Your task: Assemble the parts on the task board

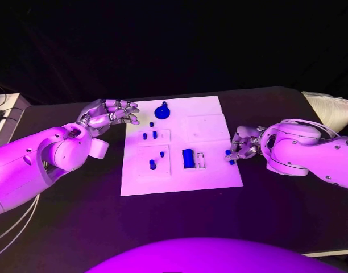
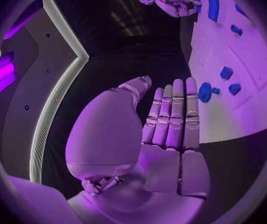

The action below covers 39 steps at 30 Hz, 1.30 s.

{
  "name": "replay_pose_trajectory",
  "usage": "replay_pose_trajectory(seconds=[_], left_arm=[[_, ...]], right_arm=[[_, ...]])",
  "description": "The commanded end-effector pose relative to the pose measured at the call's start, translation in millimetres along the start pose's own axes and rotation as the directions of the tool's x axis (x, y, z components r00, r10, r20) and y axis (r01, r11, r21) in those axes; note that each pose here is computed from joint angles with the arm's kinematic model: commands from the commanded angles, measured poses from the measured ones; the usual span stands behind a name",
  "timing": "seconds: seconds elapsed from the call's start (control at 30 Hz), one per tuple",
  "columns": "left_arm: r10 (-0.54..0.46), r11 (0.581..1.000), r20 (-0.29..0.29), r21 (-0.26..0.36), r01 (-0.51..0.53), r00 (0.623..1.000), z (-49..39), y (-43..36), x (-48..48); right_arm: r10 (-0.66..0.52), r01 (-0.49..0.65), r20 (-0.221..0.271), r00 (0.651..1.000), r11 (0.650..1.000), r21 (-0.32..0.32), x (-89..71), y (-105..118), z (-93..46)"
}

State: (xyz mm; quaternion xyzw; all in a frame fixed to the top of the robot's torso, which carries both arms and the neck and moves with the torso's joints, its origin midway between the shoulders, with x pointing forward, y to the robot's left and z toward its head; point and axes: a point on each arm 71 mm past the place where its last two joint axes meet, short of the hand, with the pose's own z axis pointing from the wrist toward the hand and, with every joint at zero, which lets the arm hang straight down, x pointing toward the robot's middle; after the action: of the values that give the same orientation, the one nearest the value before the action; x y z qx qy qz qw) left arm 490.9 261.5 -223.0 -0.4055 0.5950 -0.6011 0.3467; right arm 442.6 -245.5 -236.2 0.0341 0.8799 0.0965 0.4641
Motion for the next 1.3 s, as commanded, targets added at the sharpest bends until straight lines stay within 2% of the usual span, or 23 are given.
replay_pose_trajectory(seconds=[0.03,0.3,0.5,0.73,0.9,1.1,1.3], left_arm=[[-0.013,1.0,-0.018,0.014,0.013,1.0,0.6,-1.2,2.6],[-0.013,1.0,-0.018,0.013,0.013,1.0,0.6,-1.1,2.6],[-0.013,1.0,-0.017,0.012,0.013,1.0,0.5,-1.1,2.3],[-0.012,1.0,-0.017,0.011,0.013,1.0,0.3,-1.0,1.9],[-0.013,1.0,-0.018,0.008,0.013,1.0,0.2,-0.7,1.9],[-0.015,1.0,-0.021,0.006,0.015,1.0,0.5,-0.6,2.7],[-0.015,1.0,-0.022,0.006,0.015,1.0,0.3,-0.7,2.8]], right_arm=[[-0.051,0.051,-0.003,0.999,0.999,0.002,6.8,1.5,1.2],[-0.063,0.063,-0.005,0.998,0.998,-0.005,9.2,4.4,0.9],[-0.039,0.04,0.016,0.999,0.999,-0.013,9.8,6.3,-0.4],[0.063,-0.062,0.04,0.997,0.998,-0.028,7.5,10.1,-6.9],[0.154,-0.151,0.052,0.987,0.987,-0.059,0.0,21.8,-14.1],[0.233,-0.23,0.017,0.972,0.969,-0.088,-0.6,40.2,-16.0],[0.25,-0.25,-0.014,0.968,0.963,-0.097,4.7,51.9,-12.2]])
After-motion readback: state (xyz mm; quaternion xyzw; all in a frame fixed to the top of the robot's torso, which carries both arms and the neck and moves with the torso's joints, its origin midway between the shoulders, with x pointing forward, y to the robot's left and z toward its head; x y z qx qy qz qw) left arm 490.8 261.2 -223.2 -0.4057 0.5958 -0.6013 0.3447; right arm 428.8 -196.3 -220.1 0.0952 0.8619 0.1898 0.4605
